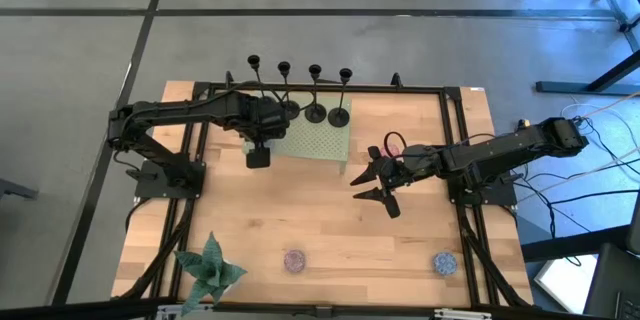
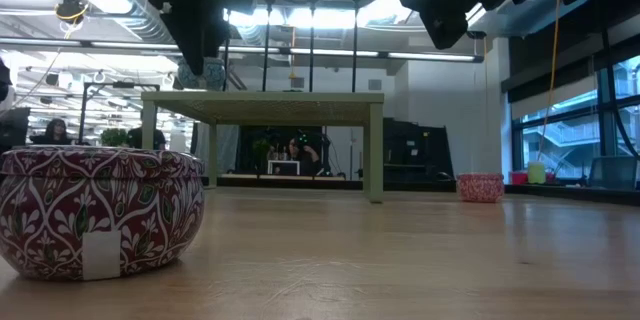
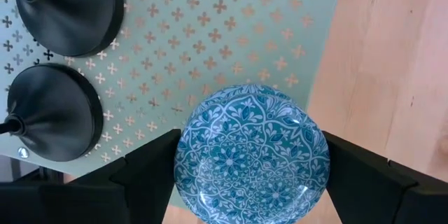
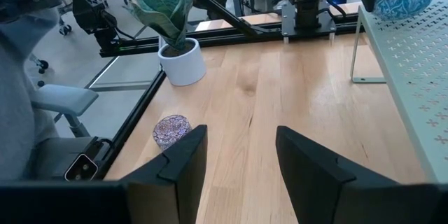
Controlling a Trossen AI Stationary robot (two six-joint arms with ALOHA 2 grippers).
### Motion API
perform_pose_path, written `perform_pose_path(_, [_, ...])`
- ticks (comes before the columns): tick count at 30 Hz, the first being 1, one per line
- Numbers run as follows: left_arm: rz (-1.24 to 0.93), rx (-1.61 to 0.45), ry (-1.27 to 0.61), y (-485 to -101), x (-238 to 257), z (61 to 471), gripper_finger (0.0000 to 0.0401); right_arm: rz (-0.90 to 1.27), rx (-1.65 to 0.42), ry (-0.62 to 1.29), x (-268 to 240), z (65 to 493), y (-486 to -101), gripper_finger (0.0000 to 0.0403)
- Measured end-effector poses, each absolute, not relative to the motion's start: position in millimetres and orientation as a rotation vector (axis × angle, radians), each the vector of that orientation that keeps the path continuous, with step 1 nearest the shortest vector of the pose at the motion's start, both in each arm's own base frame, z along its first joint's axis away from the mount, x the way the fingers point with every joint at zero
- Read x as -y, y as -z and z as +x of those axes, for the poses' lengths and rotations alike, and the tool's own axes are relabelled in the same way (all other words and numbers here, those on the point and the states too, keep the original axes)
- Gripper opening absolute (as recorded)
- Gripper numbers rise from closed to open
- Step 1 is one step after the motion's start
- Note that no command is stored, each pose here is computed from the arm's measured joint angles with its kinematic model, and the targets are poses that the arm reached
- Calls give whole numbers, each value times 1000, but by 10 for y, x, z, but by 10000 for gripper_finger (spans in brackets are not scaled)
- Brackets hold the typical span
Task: Pick & Place candle stick holders
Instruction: Put the light blue candle on the shelf
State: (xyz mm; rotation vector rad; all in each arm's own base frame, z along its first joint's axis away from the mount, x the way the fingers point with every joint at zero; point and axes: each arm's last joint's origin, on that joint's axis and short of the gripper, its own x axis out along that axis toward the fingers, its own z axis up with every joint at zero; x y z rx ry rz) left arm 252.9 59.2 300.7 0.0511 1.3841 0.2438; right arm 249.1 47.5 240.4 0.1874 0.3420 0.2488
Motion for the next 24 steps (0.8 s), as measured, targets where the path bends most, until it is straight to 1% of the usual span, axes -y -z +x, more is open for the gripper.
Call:
perform_pose_path(3, [62, -1386, -235, -3006, -592, 2530, 326, 187, -342, -249, -475, 2491, -2404, 175])
perform_pose_path(6, [74, -1388, -229, -3007, -593, 2529, 332, 187, -342, -249, -476, 2491, -2404, 175])
perform_pose_path(10, [100, -1392, -256, -3008, -603, 2527, 334, 187, -342, -249, -476, 2491, -2404, 175])
perform_pose_path(16, [194, -1408, -305, -3015, -627, 2520, 335, 187, -342, -249, -476, 2491, -2404, 175])
perform_pose_path(21, [151, -1398, -234, -3010, -580, 2532, 335, 187, -342, -249, -475, 2491, -2404, 175])
perform_pose_path(24, [176, -1433, -252, -3008, -538, 2505, 335, 186, -342, -249, -475, 2491, -2404, 175])
